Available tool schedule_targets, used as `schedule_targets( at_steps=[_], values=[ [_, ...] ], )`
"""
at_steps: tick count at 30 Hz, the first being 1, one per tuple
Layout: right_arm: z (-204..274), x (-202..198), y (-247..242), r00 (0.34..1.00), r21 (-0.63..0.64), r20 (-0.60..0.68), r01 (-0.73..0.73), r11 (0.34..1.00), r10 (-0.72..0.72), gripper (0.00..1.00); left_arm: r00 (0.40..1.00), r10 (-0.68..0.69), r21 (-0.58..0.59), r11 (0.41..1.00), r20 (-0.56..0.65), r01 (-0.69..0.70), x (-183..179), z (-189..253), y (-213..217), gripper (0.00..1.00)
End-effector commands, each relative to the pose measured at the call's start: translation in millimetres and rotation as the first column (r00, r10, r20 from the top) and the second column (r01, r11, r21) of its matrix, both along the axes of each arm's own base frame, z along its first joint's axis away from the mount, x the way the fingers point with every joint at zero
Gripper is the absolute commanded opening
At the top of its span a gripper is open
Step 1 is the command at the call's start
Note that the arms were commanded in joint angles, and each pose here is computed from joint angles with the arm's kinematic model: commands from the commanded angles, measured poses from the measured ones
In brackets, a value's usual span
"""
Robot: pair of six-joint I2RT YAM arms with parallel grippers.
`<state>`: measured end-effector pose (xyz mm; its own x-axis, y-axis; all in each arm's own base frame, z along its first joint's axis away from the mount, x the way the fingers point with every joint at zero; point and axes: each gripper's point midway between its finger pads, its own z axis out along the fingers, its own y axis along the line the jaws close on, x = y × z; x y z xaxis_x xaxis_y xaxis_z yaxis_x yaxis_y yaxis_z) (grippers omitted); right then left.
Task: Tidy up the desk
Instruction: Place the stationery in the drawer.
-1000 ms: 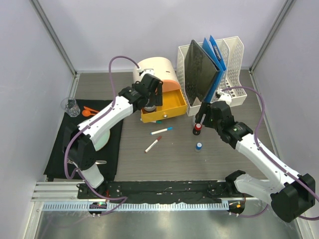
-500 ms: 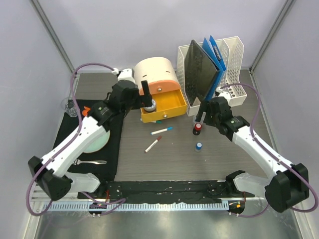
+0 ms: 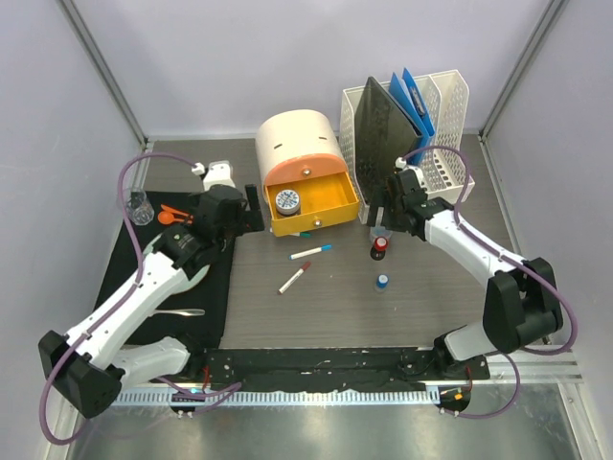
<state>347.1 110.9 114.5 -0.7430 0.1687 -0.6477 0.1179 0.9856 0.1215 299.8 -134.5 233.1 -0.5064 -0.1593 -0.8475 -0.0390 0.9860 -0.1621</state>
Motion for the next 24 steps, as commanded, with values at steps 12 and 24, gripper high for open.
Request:
schedule_targets(
  at_steps=[12,24],
  values=[
    [-16,32,10,0.999,-0.002,0.005,-0.034,0.999,0.034,0.89,0.998,0.048,-0.077,0.996,-0.031,-0.051,-11,-20,38,1.00],
    [-31,40,5,1.000,-0.033,0.001,0.000,0.999,0.000,0.83,0.998,0.027,-0.109,0.993,-0.060,-0.034,-15,-29,32,1.00]
  ],
)
